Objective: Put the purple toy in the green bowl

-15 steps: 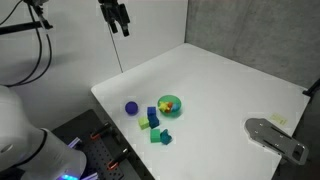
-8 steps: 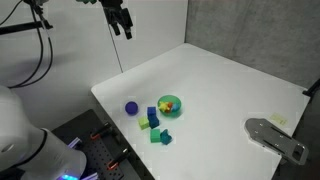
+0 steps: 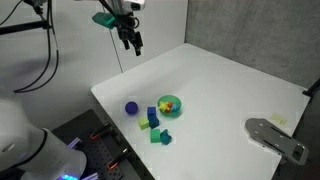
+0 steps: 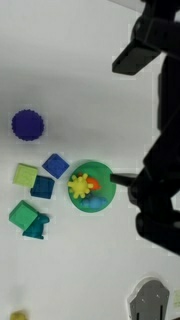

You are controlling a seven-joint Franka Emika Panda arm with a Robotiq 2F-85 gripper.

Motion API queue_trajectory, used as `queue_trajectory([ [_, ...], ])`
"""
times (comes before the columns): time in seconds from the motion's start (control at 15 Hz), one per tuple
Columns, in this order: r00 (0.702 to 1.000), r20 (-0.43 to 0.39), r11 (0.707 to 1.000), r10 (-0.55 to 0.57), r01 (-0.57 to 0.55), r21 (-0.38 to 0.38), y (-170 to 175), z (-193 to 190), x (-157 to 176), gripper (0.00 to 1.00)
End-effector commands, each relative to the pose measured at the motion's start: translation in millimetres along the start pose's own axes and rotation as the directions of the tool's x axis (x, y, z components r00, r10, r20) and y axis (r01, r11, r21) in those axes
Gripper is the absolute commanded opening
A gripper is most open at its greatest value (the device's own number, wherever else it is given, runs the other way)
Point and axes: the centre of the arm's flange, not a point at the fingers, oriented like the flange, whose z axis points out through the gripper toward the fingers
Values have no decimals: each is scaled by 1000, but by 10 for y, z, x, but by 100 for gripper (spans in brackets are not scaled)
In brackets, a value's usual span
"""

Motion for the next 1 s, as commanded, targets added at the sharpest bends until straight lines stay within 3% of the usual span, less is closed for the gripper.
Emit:
queue_trajectory([
  [0.0,1000,21,997,-19,18,69,63,359,28,100],
  [0.67,979,201,980,-43,2,201,215,1521,2,100],
  [0.93,979,202,985,-39,4,171,165,1945,-2,100],
])
